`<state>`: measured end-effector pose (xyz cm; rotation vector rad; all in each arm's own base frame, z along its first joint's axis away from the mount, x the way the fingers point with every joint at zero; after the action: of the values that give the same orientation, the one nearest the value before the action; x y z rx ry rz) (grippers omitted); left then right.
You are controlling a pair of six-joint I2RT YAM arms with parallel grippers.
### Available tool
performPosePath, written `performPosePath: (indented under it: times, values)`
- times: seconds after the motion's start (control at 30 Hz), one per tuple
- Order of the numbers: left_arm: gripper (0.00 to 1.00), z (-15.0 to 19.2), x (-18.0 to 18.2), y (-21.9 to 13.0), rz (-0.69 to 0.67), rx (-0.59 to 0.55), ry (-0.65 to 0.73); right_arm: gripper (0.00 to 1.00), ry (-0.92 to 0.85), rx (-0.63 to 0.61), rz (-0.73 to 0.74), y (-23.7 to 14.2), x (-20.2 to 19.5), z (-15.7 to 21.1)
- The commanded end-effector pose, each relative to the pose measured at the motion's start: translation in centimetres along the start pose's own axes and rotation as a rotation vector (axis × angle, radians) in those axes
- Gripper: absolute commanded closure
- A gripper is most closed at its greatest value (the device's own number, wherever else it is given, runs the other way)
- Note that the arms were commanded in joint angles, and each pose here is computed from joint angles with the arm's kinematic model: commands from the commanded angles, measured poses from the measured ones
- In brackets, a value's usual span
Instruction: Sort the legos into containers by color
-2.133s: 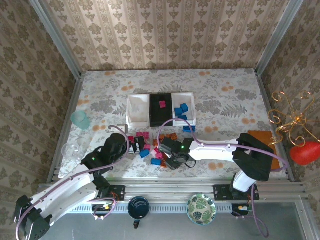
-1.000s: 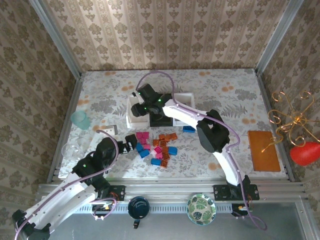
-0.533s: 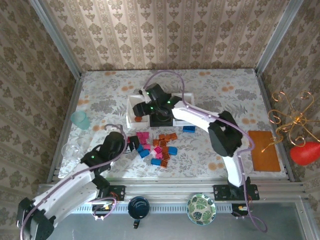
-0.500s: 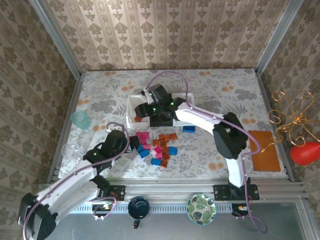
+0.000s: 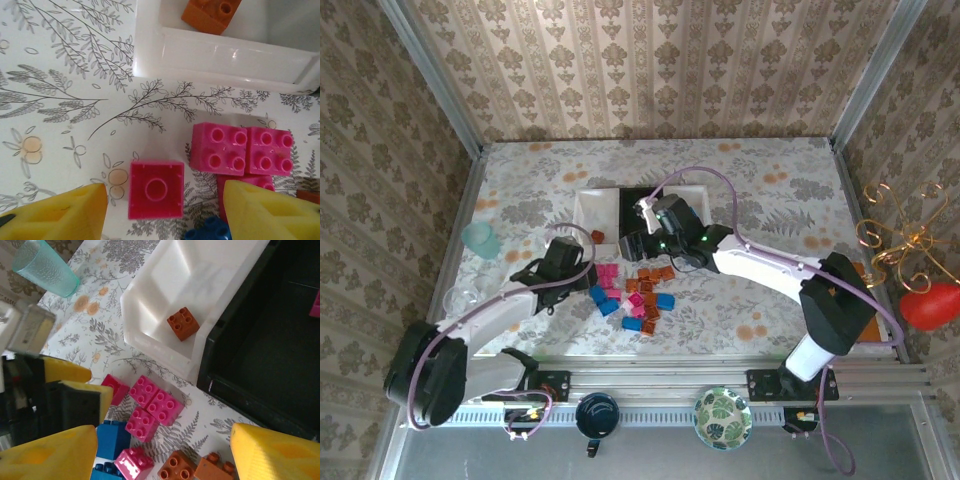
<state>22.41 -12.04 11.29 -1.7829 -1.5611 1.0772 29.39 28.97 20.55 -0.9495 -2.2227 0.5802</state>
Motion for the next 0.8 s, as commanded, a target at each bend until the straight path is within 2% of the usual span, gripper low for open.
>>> performPosePath:
  times: [0.0, 0.2, 0.37, 0.77]
  values:
    - [0.36, -0.6, -0.5, 0.7, 0.015, -0.002, 0.024, 0.28, -0.002, -0.067, 0.020, -1.5, 0.1, -0.9]
    - [0.42, -0.5, 0.0, 1.4, -0.016, 0.005, 0.002, 0.28, -0.008, -0.068, 0.032, -2.0, -0.1, -0.7]
    - [0.43, -0.5, 0.2, 1.2, -0.009, -0.016, -0.002, 0.28, -0.007, -0.071, 0.038, -2.1, -0.2, -0.7]
    - [0.55, 0.4, 1.2, 3.4, -0.058, 0.051, -0.023, 0.28, -0.009, -0.088, 0.043, -2.6, -0.3, -1.0]
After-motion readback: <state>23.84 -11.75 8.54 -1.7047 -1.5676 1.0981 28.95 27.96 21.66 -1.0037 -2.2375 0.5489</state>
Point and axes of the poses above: each hand's point on the last joint's axis, 136 mm out from that joint toward the fingers, its own y axis out along the fingers, its own x axis along the line the jaws close on, z = x × y, the point moved 7 cm from there along -y, back along the fingers, and after that the axes turned 1 degree about y, right-handed, at the moved point
